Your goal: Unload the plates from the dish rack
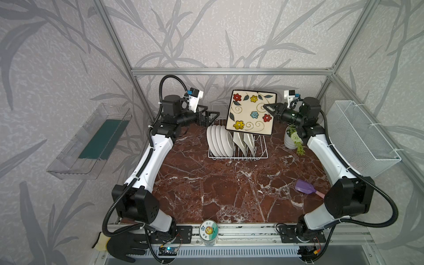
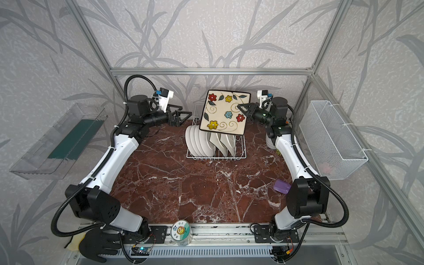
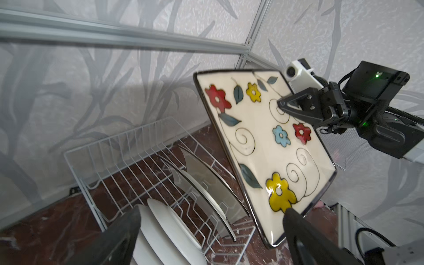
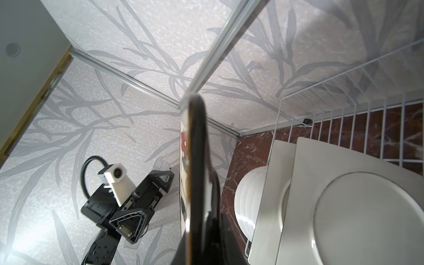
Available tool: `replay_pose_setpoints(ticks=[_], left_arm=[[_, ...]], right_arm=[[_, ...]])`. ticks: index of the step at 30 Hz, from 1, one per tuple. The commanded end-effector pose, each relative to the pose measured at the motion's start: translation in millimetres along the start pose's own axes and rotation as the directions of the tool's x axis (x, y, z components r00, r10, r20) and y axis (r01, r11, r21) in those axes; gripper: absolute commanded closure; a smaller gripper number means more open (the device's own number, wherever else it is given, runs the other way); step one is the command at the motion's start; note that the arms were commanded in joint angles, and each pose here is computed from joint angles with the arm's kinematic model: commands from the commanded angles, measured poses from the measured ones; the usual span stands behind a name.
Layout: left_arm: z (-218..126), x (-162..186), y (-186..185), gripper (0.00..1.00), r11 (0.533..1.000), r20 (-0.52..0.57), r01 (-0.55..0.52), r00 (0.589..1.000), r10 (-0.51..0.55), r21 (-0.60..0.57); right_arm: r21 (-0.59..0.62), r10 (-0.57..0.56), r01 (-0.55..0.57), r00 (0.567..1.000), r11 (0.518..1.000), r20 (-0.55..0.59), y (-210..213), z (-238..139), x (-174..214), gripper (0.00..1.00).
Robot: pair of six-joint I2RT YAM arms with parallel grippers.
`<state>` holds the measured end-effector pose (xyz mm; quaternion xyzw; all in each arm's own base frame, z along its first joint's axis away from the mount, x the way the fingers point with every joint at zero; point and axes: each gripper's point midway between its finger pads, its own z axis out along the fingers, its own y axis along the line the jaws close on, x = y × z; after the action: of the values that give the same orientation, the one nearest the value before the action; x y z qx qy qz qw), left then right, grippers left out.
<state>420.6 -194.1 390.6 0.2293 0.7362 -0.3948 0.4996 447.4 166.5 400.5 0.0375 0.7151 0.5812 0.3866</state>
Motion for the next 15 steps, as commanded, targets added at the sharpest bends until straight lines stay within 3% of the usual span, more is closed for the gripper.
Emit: replay_pose_setpoints(ticks=[1, 12, 15], left_arm=[[3.3, -9.3, -23.8, 0.07, 0.977, -0.015, 0.145, 0.989, -0.144, 0.156], [25.1, -14.1, -46.5, 0.07, 0.911, -0.091, 0.278, 0.961, -0.262, 0.305], [33.6, -8.3, -48.3, 0.07, 0.907, -0.124, 0.297, 0.955, -0.271, 0.3]], right_arm=[[-0.183, -0.184, 0.186, 0.982, 0.965, 0.027, 62.6, -7.3, -5.9, 1.0], [-0.226, -0.23, 0.218, 0.973, 0.949, -0.03, 64.4, 11.4, 10.3, 1.0], [-0.242, -0.234, 0.217, 0.971, 0.946, -0.043, 65.9, 15.2, 15.4, 1.0]])
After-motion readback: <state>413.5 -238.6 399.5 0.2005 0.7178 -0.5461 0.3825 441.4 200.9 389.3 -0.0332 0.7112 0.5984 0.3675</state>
